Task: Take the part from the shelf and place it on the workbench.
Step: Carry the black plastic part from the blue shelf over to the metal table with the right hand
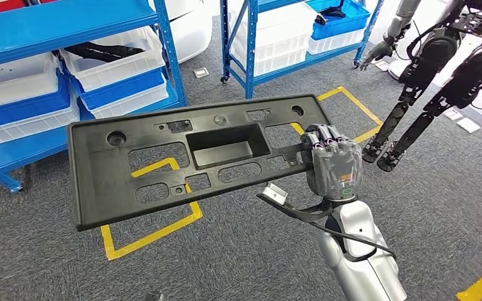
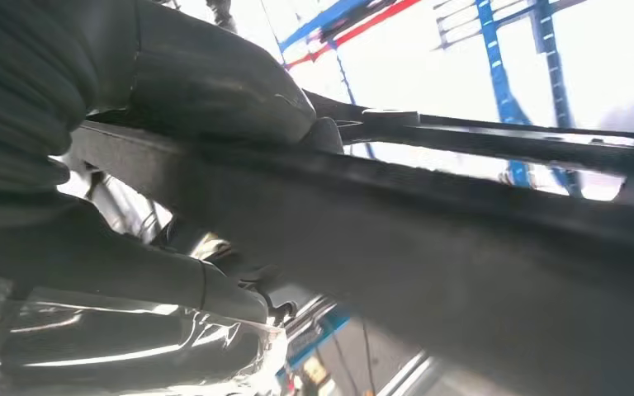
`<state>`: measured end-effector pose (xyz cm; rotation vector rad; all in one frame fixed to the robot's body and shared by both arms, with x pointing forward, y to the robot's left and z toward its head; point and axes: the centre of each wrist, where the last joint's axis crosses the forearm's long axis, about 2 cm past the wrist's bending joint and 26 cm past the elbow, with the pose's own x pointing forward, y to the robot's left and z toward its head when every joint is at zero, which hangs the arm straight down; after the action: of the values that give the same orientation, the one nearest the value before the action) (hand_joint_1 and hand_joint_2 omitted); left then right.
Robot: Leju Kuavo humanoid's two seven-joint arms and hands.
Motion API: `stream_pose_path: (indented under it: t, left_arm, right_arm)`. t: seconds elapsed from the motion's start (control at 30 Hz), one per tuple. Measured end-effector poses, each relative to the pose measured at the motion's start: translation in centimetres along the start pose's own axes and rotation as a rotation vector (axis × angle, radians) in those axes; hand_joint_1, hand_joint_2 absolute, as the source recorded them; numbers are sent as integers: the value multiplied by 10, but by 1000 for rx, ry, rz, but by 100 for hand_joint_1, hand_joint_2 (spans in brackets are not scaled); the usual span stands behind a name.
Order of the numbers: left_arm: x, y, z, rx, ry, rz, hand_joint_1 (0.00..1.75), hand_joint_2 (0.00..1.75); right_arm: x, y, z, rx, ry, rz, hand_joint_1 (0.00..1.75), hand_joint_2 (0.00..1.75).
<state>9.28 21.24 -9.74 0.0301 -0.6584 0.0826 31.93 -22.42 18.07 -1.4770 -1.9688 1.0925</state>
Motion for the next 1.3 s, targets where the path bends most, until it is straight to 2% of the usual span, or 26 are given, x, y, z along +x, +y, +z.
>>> stream_pose_path:
  t: [0.3,0.53,0.7,1.1,1.3]
  left_arm:
    - [-1,0,0,-19,27,11,0,0]
    - [1,5,-1,19,15,1,0,0]
    - [-3,7,0,37,25,5,0,0]
    - [-6,12,1,51,26,12,0,0]
    - [-8,12,2,72,7,33,0,0]
  right_arm:
    - [-9,3,8,17,6,60,175,175]
    - [-12,5,7,9,4,78,175,175]
    - [-10,10,-6,-5,-11,75,175,175]
    - [-7,15,-14,-2,-22,72,175,175]
    - [0,21,-28,-10,-48,66,175,175]
